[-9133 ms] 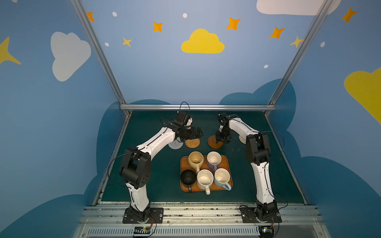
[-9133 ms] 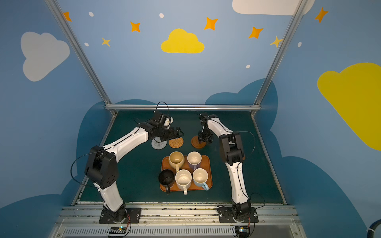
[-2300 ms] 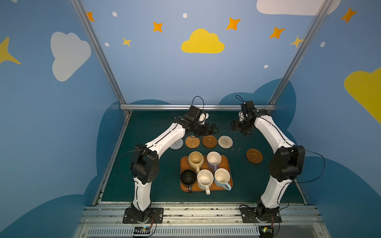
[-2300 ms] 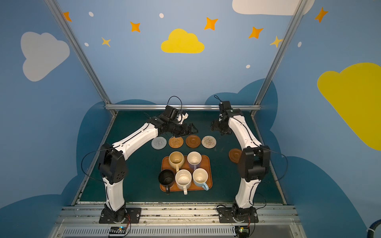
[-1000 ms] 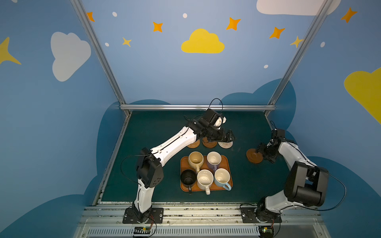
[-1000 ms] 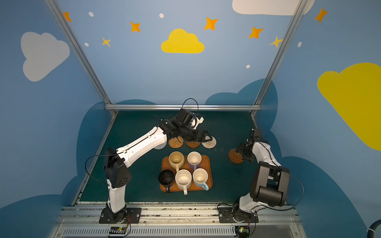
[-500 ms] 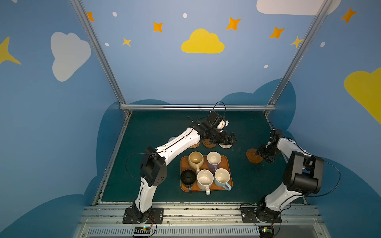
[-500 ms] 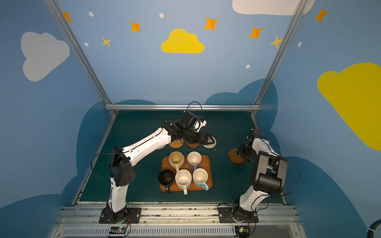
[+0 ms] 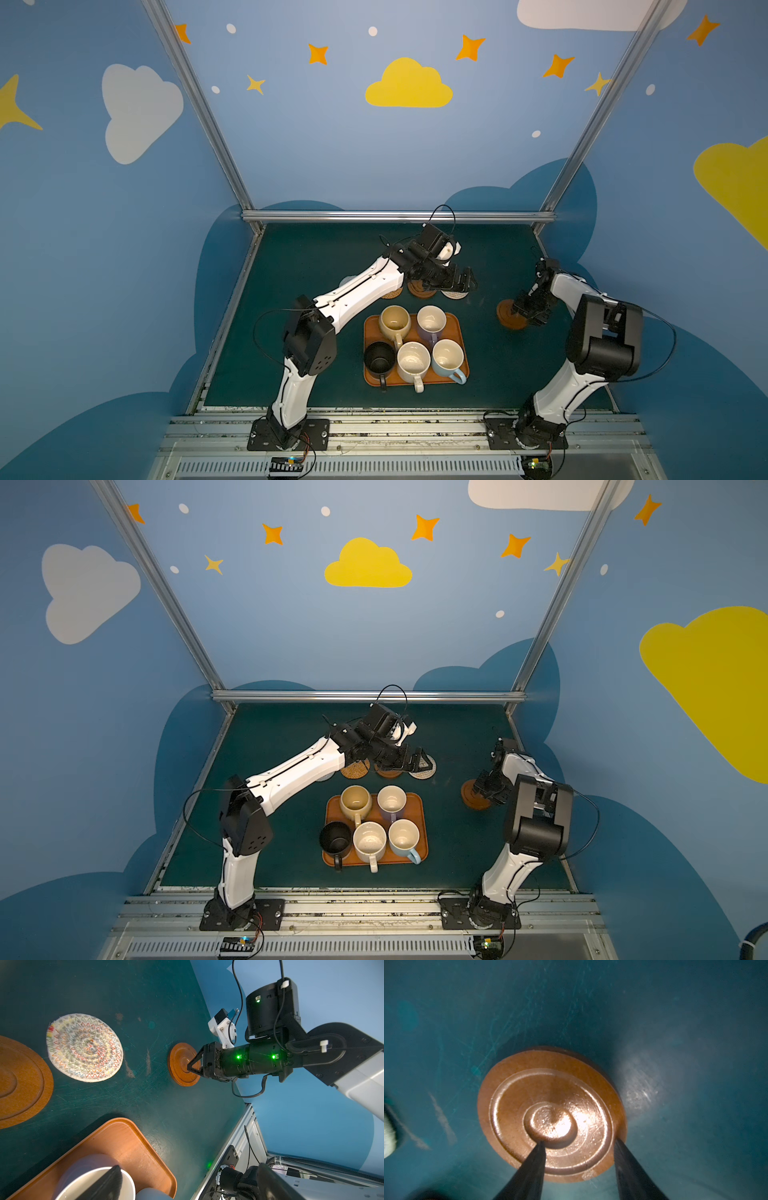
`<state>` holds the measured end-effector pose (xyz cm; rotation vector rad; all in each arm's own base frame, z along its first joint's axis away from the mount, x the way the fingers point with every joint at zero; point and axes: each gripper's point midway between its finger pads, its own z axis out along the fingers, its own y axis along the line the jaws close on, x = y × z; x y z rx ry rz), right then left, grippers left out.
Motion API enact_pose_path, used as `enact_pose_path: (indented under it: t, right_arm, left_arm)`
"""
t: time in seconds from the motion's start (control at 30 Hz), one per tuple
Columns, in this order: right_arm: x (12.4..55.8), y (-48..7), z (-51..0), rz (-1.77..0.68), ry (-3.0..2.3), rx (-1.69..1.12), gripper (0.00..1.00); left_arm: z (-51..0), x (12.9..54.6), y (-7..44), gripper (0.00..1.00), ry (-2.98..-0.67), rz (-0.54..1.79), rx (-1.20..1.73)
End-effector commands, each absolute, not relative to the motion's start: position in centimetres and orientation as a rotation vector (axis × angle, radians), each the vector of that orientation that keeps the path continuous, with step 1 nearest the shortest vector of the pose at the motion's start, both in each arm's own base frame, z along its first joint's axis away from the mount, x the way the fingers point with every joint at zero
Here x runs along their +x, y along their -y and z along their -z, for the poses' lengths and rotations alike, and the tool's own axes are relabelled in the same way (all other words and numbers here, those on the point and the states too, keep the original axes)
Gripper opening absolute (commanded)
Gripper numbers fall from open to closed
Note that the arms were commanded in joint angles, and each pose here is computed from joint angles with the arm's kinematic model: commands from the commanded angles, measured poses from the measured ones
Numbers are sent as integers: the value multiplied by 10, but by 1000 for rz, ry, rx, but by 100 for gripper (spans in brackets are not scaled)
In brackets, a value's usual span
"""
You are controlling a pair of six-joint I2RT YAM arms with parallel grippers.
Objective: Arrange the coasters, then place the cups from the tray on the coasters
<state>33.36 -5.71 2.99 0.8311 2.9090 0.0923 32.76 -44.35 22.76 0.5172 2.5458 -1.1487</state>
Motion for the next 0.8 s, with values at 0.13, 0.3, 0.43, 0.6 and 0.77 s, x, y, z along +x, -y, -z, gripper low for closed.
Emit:
enact_pose_path:
  t: [0.13,0.3,0.43,0.6,0.77]
  right_arm:
    - [336,61,-24,-57,-2943,860,46]
    - [337,56,-19,-69,-2962,851,46]
    - [338,54,-12,-59,-2990,853,46]
    - [335,55,-7,-35,-3004,864,44]
    - [335,51,-5,-56,-3008,860,40]
  left_arm:
    - [-235,329,440,100,-2519,1159,526]
    - [-234,330,441,100,-2520,1163,519]
    - [-237,330,440,100,-2516,1167,520]
    - [-240,330,437,100,-2506,1157,516]
    - [-235,332,437,100,-2520,1156,508]
